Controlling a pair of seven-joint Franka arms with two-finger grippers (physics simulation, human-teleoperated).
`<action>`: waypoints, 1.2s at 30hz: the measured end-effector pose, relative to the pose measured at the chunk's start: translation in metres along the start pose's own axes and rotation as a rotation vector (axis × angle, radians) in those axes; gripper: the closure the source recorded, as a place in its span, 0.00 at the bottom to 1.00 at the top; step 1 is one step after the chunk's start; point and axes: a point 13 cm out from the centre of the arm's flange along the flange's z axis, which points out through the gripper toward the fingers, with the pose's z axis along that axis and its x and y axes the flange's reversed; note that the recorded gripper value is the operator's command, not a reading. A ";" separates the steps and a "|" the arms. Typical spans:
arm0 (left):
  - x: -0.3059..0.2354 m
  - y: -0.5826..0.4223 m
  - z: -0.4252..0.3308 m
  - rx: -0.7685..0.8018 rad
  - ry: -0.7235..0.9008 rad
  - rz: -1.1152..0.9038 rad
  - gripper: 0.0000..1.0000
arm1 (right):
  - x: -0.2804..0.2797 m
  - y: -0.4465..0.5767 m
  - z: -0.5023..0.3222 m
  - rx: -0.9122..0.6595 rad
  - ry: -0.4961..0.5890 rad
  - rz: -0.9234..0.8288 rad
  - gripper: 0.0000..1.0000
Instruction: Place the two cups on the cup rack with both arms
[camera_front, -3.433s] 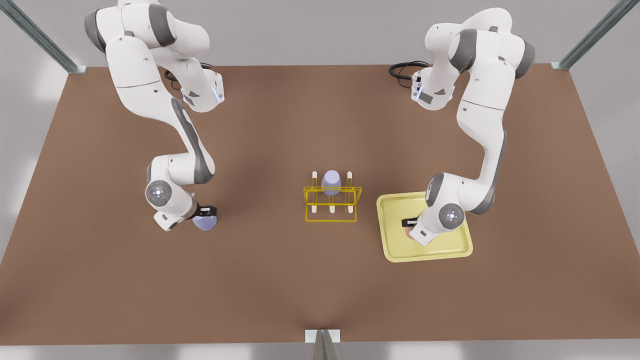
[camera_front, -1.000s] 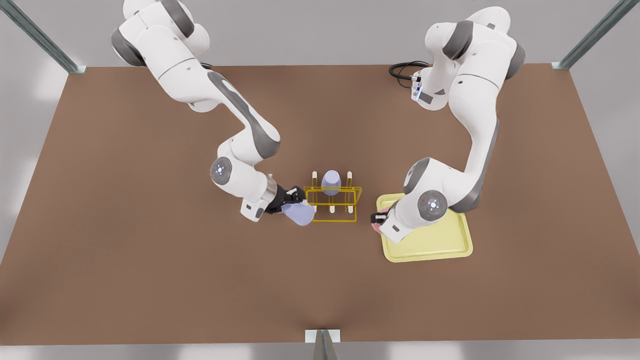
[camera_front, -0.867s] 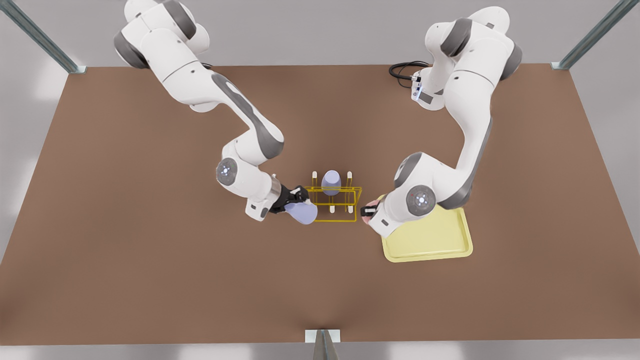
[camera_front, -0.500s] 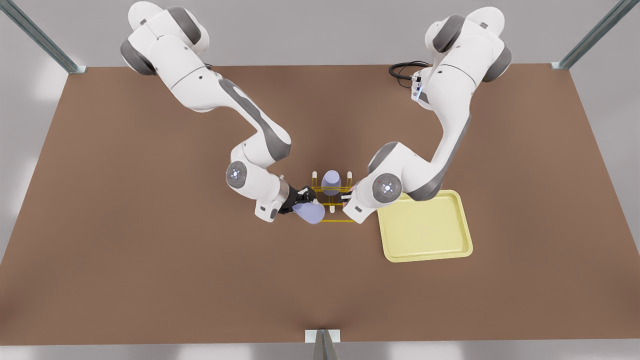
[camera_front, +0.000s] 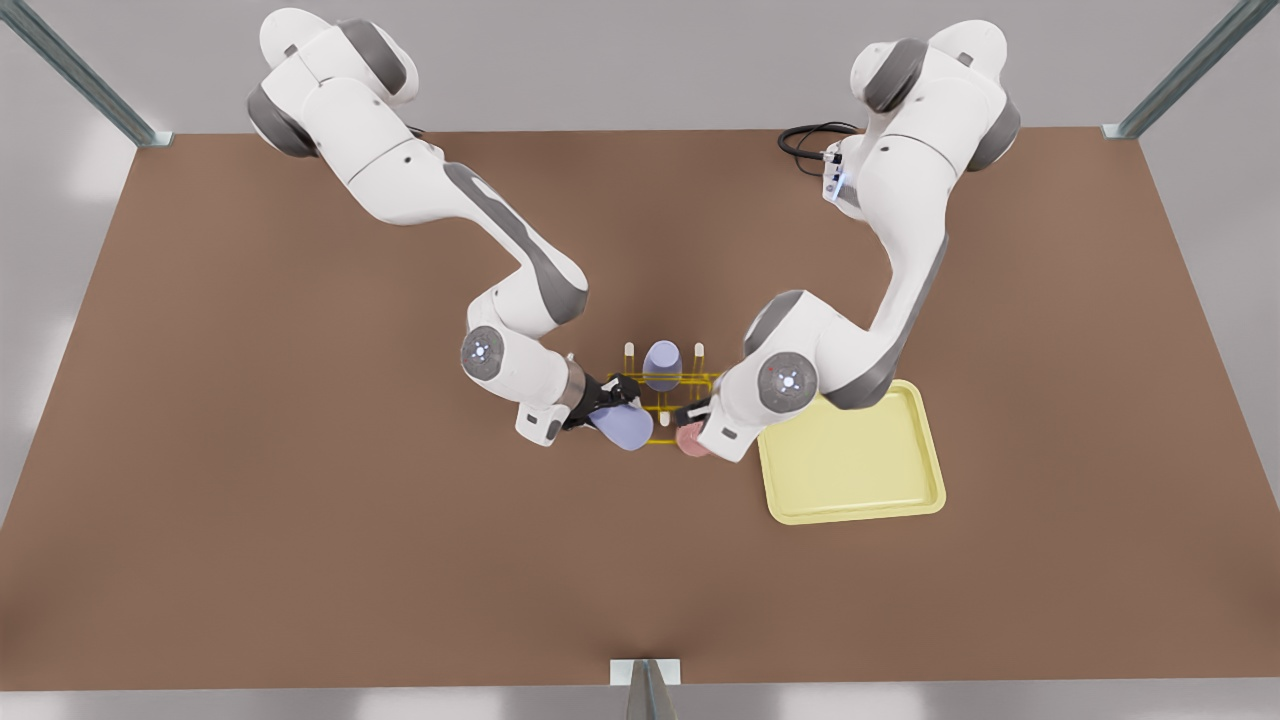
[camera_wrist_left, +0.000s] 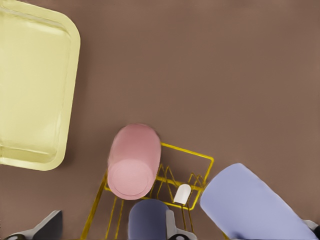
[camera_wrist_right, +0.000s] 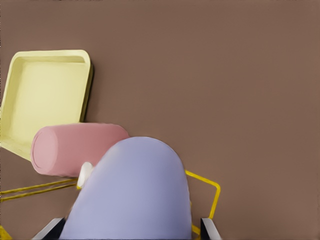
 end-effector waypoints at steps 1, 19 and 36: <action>-0.022 0.012 -0.025 0.025 -0.020 -0.039 0.00 | 0.000 0.000 -0.001 0.000 0.000 0.002 0.00; -0.018 0.246 -0.223 -0.242 -0.059 0.048 0.00 | -0.065 -0.056 -0.115 0.069 -0.024 0.045 0.00; -0.006 0.266 -0.224 -0.229 0.055 0.244 0.00 | 0.096 -0.278 -0.431 0.568 0.246 0.325 0.00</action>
